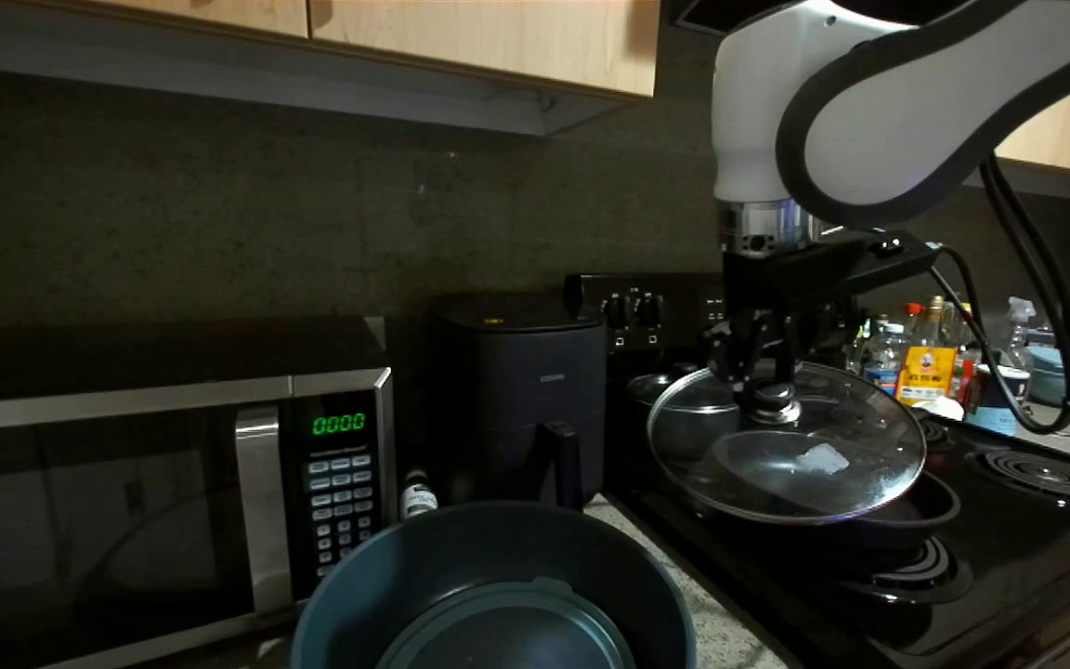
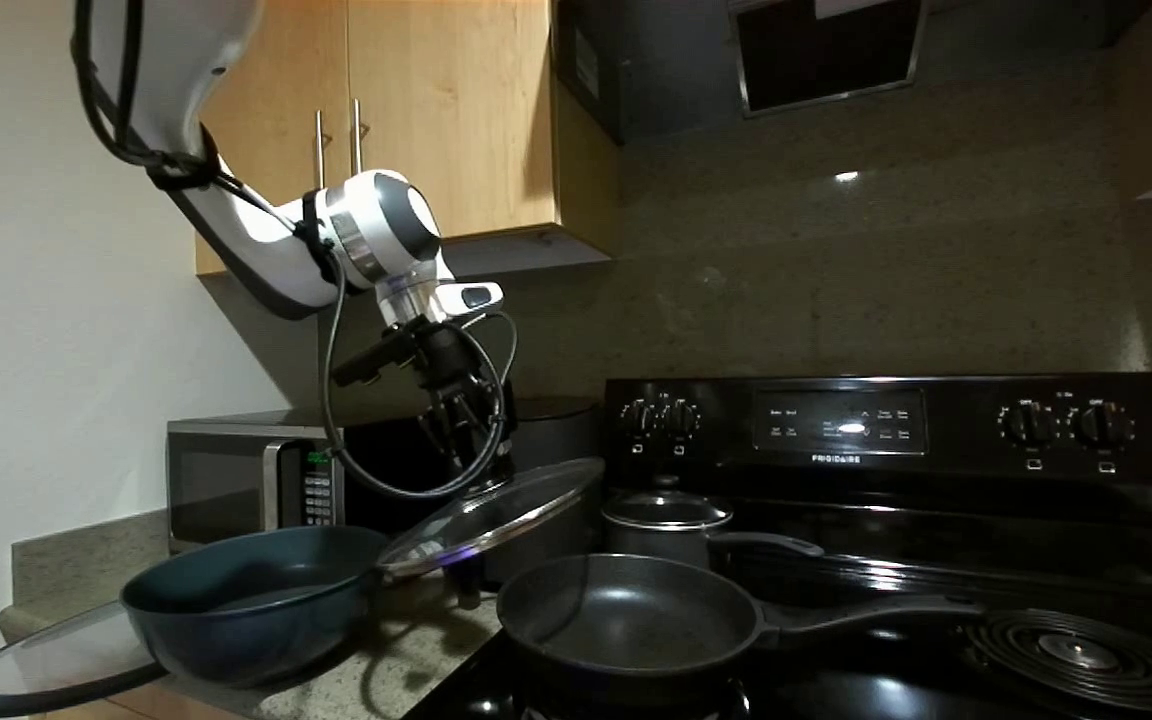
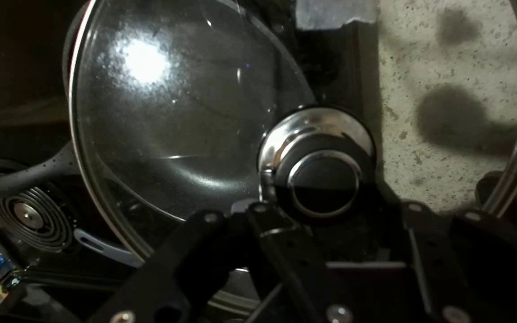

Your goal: Remove the glass lid from the pan and put it in the blue bowl on the left

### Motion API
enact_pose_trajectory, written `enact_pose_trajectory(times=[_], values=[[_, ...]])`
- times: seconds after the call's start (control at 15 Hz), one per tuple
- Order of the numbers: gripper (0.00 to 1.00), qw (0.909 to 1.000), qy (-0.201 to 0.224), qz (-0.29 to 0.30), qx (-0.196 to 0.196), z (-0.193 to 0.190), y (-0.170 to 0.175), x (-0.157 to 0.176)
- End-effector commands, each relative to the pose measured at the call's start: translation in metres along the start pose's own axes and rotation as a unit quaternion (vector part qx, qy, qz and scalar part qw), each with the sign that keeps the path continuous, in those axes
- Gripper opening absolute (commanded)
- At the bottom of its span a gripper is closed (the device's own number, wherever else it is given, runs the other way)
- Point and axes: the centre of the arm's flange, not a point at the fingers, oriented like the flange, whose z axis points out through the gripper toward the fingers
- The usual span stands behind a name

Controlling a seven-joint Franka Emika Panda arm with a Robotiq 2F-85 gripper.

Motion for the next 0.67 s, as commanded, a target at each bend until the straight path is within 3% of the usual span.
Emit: enact_pose_trajectory(times=[0.0, 0.07, 0.13, 0.4, 0.6], values=[[0.49, 1.0000, 0.000, 0.002, -0.001, 0.001, 0.002, 0.001], [0.49, 1.0000, -0.001, 0.003, -0.001, 0.001, 0.004, 0.002], [0.24, 1.0000, -0.001, 0.004, -0.002, 0.002, 0.005, 0.002], [0.24, 0.9951, 0.046, -0.088, -0.008, -0.030, -0.058, 0.015], [0.24, 0.9846, 0.081, -0.153, -0.021, -0.063, -0.115, 0.014]])
